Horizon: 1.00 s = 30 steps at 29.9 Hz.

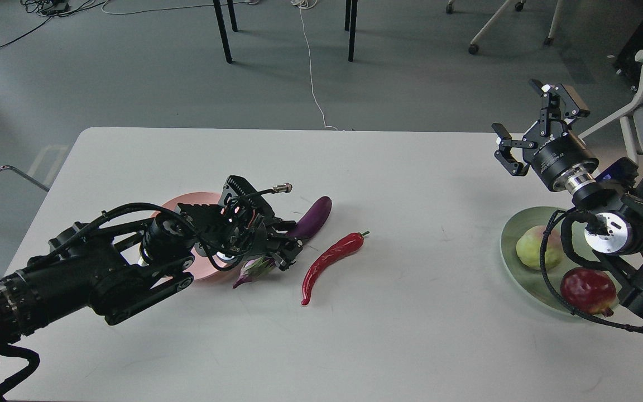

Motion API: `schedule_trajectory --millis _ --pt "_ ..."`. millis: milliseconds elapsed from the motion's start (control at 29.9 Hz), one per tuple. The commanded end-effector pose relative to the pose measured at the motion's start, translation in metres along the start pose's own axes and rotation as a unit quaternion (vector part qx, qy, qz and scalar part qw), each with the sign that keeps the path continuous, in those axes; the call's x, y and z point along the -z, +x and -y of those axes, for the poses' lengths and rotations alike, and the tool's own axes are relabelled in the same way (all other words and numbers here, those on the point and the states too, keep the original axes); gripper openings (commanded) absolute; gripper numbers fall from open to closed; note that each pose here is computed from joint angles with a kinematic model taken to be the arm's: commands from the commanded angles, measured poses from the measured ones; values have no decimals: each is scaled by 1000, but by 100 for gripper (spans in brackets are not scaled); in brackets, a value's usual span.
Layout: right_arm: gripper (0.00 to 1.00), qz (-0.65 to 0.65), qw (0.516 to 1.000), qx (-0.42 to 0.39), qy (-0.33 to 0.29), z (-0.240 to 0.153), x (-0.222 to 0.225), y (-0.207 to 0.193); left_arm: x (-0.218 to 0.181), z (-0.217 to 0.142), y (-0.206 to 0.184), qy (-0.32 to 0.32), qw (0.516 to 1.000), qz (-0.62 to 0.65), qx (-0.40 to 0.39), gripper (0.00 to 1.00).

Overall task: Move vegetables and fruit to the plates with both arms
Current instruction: 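Lift the eggplant onto the pink plate and release it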

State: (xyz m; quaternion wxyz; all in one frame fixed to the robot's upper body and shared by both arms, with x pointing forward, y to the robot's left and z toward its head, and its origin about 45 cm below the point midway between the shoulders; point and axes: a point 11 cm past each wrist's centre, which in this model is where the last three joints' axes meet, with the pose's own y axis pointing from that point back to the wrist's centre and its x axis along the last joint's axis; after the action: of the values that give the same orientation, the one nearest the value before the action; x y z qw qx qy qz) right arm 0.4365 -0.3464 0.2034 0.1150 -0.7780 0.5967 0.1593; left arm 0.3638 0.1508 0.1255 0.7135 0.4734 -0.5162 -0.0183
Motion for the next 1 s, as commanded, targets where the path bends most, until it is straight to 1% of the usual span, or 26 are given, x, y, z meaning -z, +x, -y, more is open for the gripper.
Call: schedule_trajectory --millis 0,33,67,234,435,502,635,736,769,836,970 --pt "98 0 1000 -1 0 0 0 1 1 0 0 2 1000 0 0 25" --pt "98 0 1000 -1 0 0 0 1 1 0 0 2 1000 0 0 25" --pt "98 0 1000 -1 0 0 0 1 1 0 2 2 1000 0 -1 22" --pt "98 0 1000 -2 3 1 2 1 -4 -6 16 -10 1000 -6 -21 23" --pt "98 2 1000 -3 9 2 6 1 1 -39 67 -45 990 -92 -97 23" --pt "98 2 1000 -3 9 2 6 1 16 -54 72 -31 990 -90 -103 23" --pt "98 1 1000 -3 10 2 8 1 51 -95 54 8 993 -75 -91 23" --pt "98 2 1000 -2 14 3 10 1 63 -123 25 21 995 -68 -63 22" --pt "98 3 1000 -3 17 4 13 1 66 -129 7 27 996 -72 -44 22" --pt "98 4 1000 -4 19 4 13 1 73 -136 -15 43 996 -76 -24 22" --pt "98 4 1000 -3 20 4 14 1 88 -141 -43 68 993 -98 -5 23"
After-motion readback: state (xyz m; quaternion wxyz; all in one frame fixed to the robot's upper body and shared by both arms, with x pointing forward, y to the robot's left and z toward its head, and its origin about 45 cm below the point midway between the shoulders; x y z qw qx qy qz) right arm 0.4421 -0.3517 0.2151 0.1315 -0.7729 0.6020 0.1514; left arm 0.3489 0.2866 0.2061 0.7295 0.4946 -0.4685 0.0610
